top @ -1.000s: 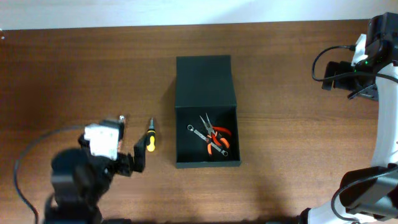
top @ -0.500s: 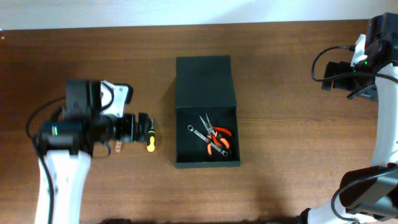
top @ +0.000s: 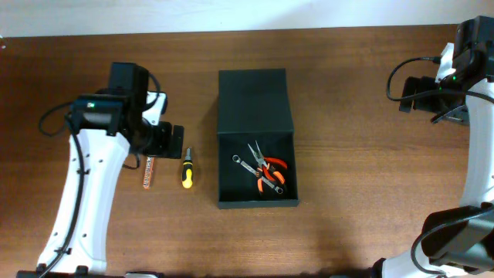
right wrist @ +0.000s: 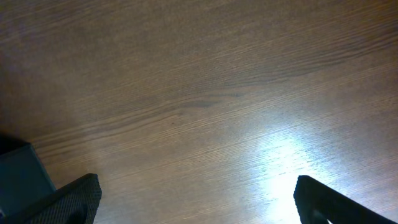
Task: Pack container
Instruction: 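Move the left gripper over the yellow-black screwdriver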
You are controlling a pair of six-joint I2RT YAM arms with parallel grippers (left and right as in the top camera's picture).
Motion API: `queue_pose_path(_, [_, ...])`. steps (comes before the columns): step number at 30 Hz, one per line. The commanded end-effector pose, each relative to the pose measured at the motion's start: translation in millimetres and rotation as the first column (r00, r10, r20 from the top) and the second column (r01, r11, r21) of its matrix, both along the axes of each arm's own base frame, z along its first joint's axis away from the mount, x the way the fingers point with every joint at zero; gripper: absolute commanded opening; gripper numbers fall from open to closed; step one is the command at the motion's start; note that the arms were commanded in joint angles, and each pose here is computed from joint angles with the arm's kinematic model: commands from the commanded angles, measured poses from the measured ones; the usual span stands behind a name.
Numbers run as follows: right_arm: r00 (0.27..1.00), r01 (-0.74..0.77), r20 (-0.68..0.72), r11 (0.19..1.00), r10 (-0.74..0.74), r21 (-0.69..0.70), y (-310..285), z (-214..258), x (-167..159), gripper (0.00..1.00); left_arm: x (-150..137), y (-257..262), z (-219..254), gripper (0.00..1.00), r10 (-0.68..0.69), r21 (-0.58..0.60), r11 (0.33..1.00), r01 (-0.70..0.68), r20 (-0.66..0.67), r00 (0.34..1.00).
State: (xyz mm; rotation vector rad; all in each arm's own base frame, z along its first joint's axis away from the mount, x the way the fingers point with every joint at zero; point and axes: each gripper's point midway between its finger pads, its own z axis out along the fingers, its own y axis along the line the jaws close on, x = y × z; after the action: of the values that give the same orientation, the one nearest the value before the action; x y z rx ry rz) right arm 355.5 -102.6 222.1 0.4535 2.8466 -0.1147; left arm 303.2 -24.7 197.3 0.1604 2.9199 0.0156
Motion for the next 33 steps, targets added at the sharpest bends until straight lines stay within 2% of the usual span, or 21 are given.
queue_pose_path(1, [1.000, 0.016, 0.008, 1.000, -0.016, -0.009, -3, 3, -2, 0.99, 13, -16, -1, 0.99, -0.025, -0.024, 0.999, 0.025, 0.026, 0.999])
queue_pose_path(7, [1.000, 0.016, 0.008, 1.000, -0.016, -0.009, -3, 3, -2, 0.99, 30, -43, 6, 0.99, -0.061, -0.151, 0.986, 0.075, 0.099, 0.993])
queue_pose_path(14, [1.000, 0.016, 0.008, 1.000, -0.016, -0.009, -3, 3, -2, 0.99, 31, -43, 4, 0.99, -0.058, -0.150, 0.986, 0.072, 0.095, 0.994])
queue_pose_path(17, [1.000, 0.016, 0.008, 1.000, -0.016, -0.009, -3, 3, -2, 0.99, 30, -34, -4, 0.99, 0.021, -0.121, 0.993, -0.014, 0.056, 0.998])
queue_pose_path(21, [1.000, 0.016, 0.008, 1.000, -0.016, -0.009, -3, 3, -2, 0.99, 34, -13, -22, 0.99, 0.209, -0.028, 0.978, -0.208, 0.012, 0.978])
queue_pose_path(28, [1.000, 0.016, 0.008, 1.000, -0.016, -0.009, -3, 3, -2, 0.99, 38, -25, -50, 0.99, 0.206, -0.064, 0.975, -0.212, -0.087, 0.975])
queue_pose_path(33, [1.000, 0.016, 0.008, 1.000, -0.016, -0.009, -3, 3, -2, 0.99, 42, -25, -53, 0.99, 0.206, -0.064, 0.975, -0.212, -0.083, 0.975])
